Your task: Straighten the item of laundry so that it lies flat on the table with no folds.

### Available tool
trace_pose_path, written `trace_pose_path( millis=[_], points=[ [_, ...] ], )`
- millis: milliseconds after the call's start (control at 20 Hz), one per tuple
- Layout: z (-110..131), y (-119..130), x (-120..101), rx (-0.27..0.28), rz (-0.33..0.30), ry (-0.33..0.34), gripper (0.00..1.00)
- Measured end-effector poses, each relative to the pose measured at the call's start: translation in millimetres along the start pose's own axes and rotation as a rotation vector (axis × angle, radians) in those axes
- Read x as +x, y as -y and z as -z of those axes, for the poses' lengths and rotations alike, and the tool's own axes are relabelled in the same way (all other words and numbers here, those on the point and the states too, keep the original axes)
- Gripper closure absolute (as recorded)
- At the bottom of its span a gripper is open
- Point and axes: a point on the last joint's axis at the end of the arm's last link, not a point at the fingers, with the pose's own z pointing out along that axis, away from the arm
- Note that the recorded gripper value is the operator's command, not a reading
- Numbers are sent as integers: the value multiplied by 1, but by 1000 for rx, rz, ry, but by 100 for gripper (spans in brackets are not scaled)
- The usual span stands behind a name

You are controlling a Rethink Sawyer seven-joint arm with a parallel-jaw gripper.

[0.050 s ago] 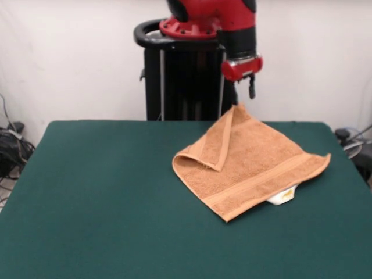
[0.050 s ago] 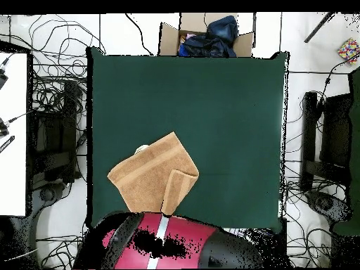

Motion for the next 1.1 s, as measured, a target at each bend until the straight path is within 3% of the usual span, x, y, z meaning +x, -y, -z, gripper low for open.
trace_pose_path(
  millis=[650, 1100],
  points=[
    [10, 7, 2, -6, 2, 14, 0],
    [22, 12, -22, 53, 64, 84, 0]
  ],
)
